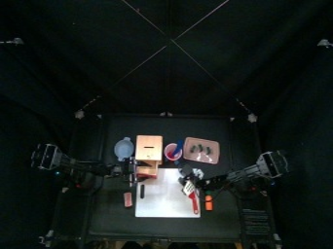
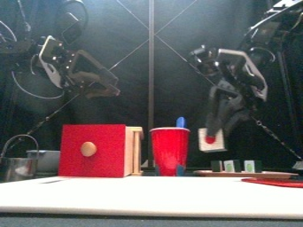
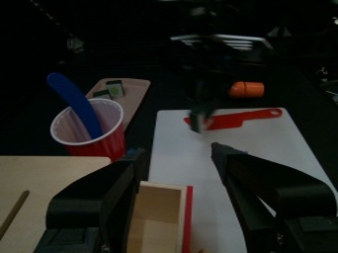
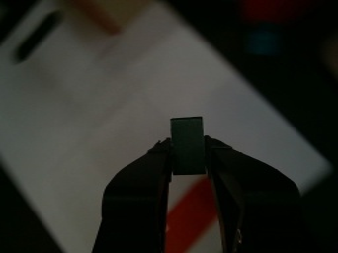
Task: Place sushi on board then cut the sushi with the knife then place the pieces on the plate
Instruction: Place the 4 sushi pieces on the plate
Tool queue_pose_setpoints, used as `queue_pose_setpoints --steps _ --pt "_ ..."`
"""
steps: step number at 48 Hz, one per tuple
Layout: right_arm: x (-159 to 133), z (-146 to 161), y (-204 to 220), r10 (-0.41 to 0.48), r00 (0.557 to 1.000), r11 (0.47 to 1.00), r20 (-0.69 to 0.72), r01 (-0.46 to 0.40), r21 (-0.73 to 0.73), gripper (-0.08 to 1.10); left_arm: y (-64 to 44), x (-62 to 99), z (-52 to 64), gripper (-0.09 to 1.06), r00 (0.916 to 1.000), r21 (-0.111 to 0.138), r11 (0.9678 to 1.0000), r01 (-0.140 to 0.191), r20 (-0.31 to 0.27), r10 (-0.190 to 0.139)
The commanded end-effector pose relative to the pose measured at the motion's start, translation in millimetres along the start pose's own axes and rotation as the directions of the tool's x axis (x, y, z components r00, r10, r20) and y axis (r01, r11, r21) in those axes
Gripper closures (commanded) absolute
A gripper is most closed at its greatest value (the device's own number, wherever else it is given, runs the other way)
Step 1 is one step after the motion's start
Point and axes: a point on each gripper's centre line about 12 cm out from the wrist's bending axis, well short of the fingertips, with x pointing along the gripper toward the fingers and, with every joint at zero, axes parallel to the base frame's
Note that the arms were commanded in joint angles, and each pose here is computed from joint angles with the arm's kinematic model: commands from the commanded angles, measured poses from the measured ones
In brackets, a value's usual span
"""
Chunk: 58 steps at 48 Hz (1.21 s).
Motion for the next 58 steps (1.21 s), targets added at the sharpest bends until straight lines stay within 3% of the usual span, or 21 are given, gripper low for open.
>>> queue_pose_setpoints --steps 1,16,31,58 --pt "-10 2 -29 -0.114 0.993 0.988 -0.031 0.117 0.099 0.48 0.2 0.9 5.9 0.06 0.9998 0.002 1.0000 -0.001 0.021 0.001" --pt "0 1 -83 -0.322 0.944 0.918 -0.064 0.329 0.221 0.48 0.1 0.8 6.0 0.06 0.9998 0.003 1.0000 0.000 0.022 0.000" --pt "13 24 -124 -0.428 0.903 0.862 0.031 0.398 0.313 0.48 0.5 0.0 4.3 0.06 0.9999 0.006 1.0000 -0.001 0.017 0.000" --pt "32 31 -154 -0.394 0.915 0.849 0.084 0.327 0.416 0.47 1.4 -0.7 2.8 0.06 0.9999 0.006 1.0000 -0.004 0.014 0.003"
